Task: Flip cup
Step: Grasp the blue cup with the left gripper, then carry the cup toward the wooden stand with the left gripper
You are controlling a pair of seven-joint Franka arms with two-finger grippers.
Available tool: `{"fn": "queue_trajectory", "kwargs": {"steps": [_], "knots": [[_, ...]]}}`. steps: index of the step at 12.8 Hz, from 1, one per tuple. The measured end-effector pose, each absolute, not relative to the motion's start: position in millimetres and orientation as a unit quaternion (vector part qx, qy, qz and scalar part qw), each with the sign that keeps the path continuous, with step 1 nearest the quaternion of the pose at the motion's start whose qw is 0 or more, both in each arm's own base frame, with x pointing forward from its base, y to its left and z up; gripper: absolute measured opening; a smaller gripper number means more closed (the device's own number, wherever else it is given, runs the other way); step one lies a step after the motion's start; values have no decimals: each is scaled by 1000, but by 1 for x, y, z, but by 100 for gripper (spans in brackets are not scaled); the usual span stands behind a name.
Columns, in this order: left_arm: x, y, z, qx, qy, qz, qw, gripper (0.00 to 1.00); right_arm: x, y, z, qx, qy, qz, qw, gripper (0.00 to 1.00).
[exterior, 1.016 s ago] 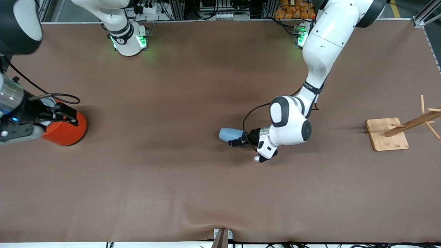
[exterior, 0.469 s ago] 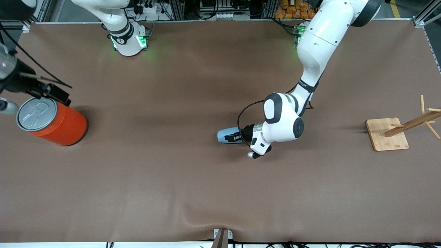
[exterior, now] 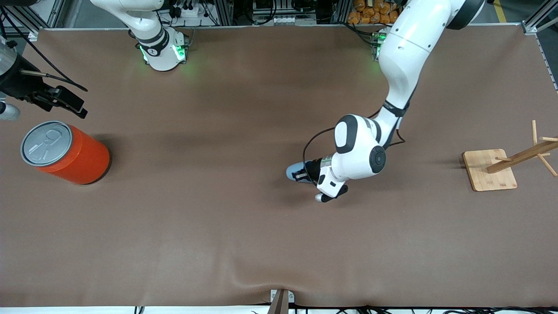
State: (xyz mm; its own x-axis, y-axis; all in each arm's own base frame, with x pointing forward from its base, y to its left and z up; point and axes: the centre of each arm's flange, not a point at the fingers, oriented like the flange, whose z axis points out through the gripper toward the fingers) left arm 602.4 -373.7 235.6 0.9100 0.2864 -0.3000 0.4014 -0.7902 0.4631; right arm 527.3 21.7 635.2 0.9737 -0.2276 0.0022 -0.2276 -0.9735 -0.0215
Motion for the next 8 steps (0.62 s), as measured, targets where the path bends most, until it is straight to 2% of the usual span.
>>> {"fn": "queue_trajectory", "kwargs": {"steps": [4,8], "knots": [[621,-333,308,956,170,-89,223,5,532,7,663,-992,125,5,15,100],[635,-284,330,980,173,-35,88,5,534,-9,662,-995,99,8,18,100]]}}
